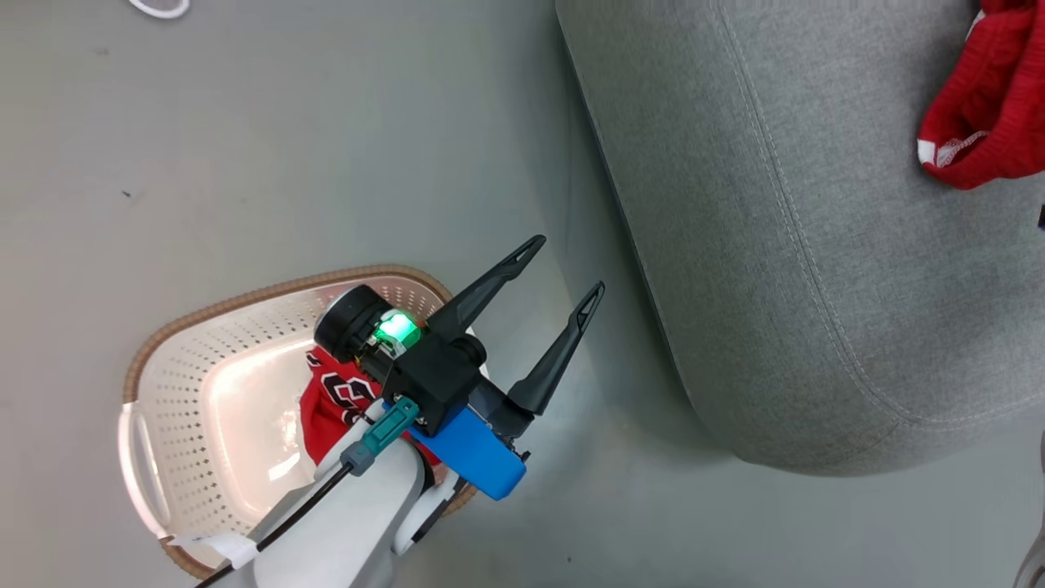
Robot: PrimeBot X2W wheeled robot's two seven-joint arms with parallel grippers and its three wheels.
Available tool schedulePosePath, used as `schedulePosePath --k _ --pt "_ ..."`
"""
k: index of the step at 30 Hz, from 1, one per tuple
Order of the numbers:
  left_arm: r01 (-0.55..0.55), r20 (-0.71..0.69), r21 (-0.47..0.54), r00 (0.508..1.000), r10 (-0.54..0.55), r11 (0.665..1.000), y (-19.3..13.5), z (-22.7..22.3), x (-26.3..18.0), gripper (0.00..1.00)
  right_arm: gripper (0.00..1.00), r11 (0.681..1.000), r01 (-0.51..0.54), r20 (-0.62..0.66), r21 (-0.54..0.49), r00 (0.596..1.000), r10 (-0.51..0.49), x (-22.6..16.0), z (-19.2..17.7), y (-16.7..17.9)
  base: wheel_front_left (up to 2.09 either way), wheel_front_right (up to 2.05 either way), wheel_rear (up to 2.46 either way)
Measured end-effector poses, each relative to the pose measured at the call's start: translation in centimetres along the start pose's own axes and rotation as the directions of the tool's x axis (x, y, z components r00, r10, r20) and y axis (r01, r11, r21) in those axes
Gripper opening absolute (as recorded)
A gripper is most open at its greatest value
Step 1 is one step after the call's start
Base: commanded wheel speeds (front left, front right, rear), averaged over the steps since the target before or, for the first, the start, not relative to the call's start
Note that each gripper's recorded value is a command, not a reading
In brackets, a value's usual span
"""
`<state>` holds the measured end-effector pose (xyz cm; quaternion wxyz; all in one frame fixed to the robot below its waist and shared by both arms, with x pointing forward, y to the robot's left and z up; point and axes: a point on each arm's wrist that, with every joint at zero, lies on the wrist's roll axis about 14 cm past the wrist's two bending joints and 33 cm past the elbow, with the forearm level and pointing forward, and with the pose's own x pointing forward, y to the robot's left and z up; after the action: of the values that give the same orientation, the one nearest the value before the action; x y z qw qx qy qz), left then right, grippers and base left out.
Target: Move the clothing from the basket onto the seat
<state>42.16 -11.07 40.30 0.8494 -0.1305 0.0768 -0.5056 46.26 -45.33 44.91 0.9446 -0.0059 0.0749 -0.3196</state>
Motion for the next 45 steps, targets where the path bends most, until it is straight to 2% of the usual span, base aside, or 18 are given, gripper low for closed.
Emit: schedulePosePath --k 11,21,27,36,40,45 --pt "-0.051 0.040 -0.004 0.998 0.051 0.999 -1.8 2.9 -1.2 1.00 1.00 0.998 -0.064 0.029 0.008 0.998 0.064 -3.0 1.4 0.4 0.00 0.00 0.00" --pt "-0.147 0.074 -0.014 0.986 0.148 0.989 -3.4 5.2 -3.6 1.00 1.00 0.992 -0.124 0.066 0.030 0.990 0.121 -7.3 2.2 0.3 0.00 0.00 0.00" --pt "-0.225 0.104 -0.014 0.969 0.226 0.974 -2.8 6.5 -5.4 1.00 1.00 0.984 -0.173 0.108 0.047 0.980 0.167 -9.0 3.1 1.3 0.00 0.00 0.00" --pt "-0.377 0.156 -0.032 0.913 0.377 0.926 -0.1 8.1 -9.0 1.00 1.00 0.967 -0.221 0.145 0.126 0.968 0.203 -11.8 2.7 3.3 0.00 0.00 0.00" --pt "-0.445 0.175 -0.033 0.879 0.444 0.895 1.0 8.7 -11.0 1.00 1.00 0.963 -0.262 0.141 0.067 0.958 0.251 -13.3 2.0 4.6 0.00 0.00 0.00" --pt "-0.535 0.197 -0.031 0.825 0.530 0.844 2.4 9.3 -14.0 1.00 1.00 0.939 -0.337 0.166 0.070 0.932 0.322 -14.7 2.6 7.4 0.00 0.00 0.00"
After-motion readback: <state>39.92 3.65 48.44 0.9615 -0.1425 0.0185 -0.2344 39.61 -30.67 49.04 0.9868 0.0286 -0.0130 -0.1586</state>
